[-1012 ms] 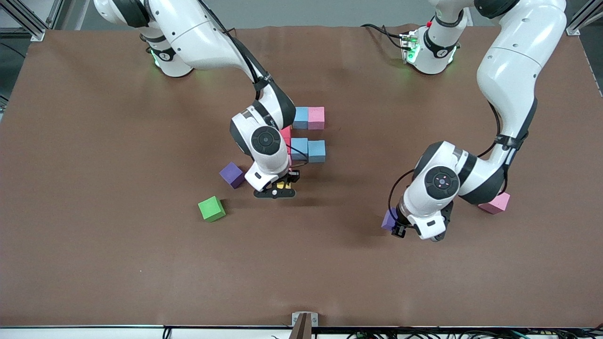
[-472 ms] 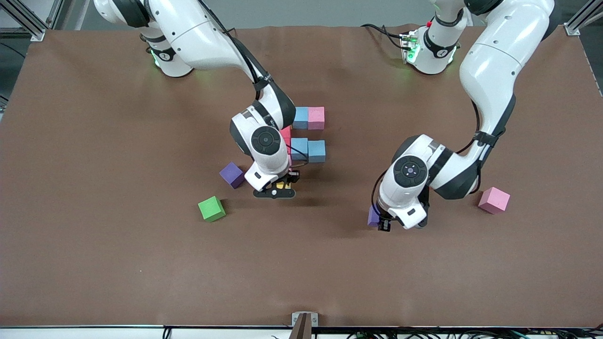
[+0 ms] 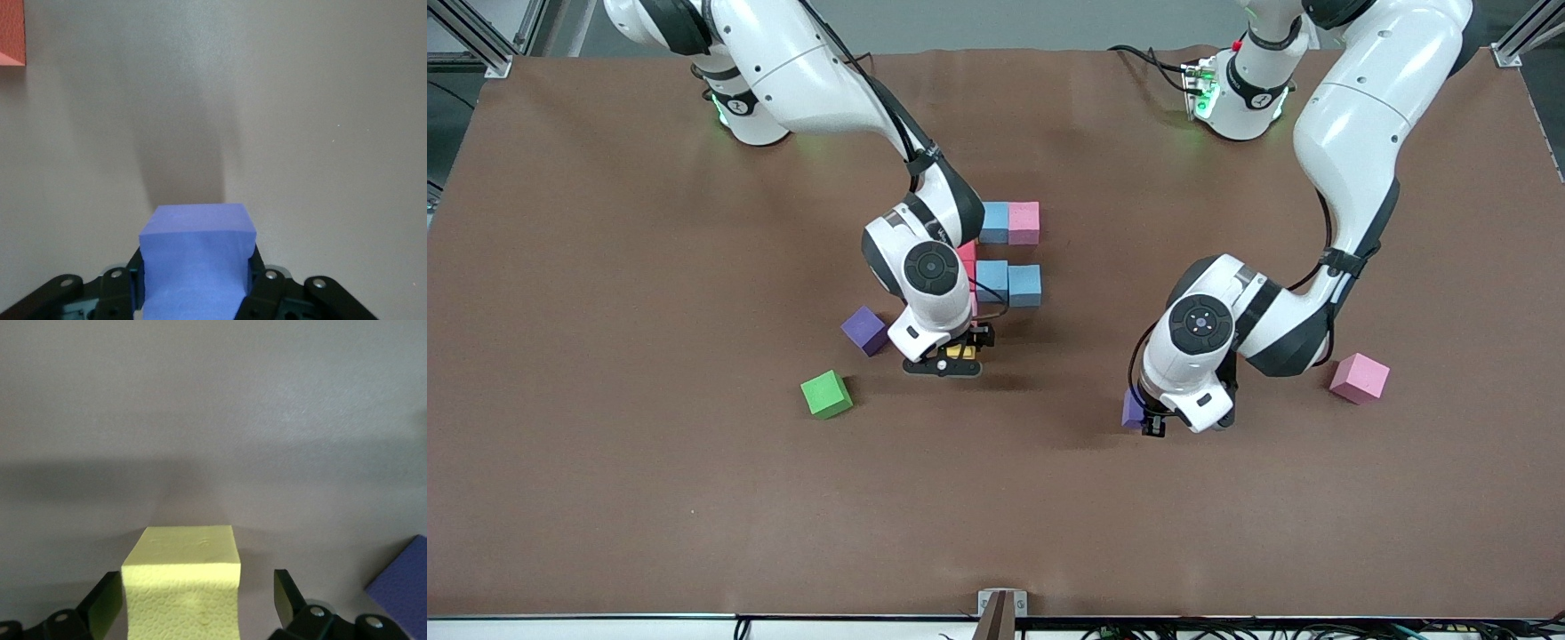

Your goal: Arrange 11 blocks into digit 3

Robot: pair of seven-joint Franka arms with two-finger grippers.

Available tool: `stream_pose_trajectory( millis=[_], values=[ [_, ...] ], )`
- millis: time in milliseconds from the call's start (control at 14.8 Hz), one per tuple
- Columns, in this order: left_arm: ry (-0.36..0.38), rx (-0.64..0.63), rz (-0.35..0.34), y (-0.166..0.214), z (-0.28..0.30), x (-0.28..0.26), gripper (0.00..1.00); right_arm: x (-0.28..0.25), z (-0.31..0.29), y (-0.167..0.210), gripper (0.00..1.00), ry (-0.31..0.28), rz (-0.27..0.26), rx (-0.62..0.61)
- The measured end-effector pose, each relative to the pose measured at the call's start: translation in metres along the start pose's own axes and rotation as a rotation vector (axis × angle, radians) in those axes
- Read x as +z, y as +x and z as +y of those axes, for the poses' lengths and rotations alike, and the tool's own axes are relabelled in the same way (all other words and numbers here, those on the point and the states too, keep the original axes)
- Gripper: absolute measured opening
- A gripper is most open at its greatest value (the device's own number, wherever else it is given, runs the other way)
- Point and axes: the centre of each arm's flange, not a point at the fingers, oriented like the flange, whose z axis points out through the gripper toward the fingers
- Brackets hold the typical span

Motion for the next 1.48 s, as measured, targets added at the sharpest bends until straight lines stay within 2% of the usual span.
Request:
stream_pose_trajectory(
  millis=[337, 540, 742, 877, 1079, 1484],
  values=[
    [0.005, -0.124, -0.005, -0.036, -0.011, 0.002, 0.57, -0.013, -0.003, 0.007, 1.0, 0.012, 0.023, -0.002],
    [0.012, -0.139, -0.009, -0.075, -0.025, 0.005, 0.57, -0.031, -0.007, 0.011, 1.0, 0.006, 0.01, -0.002],
    [0.015, -0.142, 0.0, -0.112, -0.04, 0.013, 0.57, -0.063, -0.001, 0.022, 1.0, 0.031, 0.023, 0.0],
    [0.01, -0.132, 0.002, -0.132, -0.048, 0.019, 0.57, -0.081, 0.02, 0.036, 1.0, 0.039, 0.012, -0.005],
    [0.002, -0.136, -0.023, -0.157, -0.057, 0.026, 0.57, -0.105, 0.064, 0.056, 1.0, 0.015, -0.033, 0.033],
    [-0.007, -0.136, -0.041, -0.21, -0.075, 0.036, 0.57, -0.158, 0.17, 0.096, 1.0, 0.002, -0.08, 0.177]
  ],
)
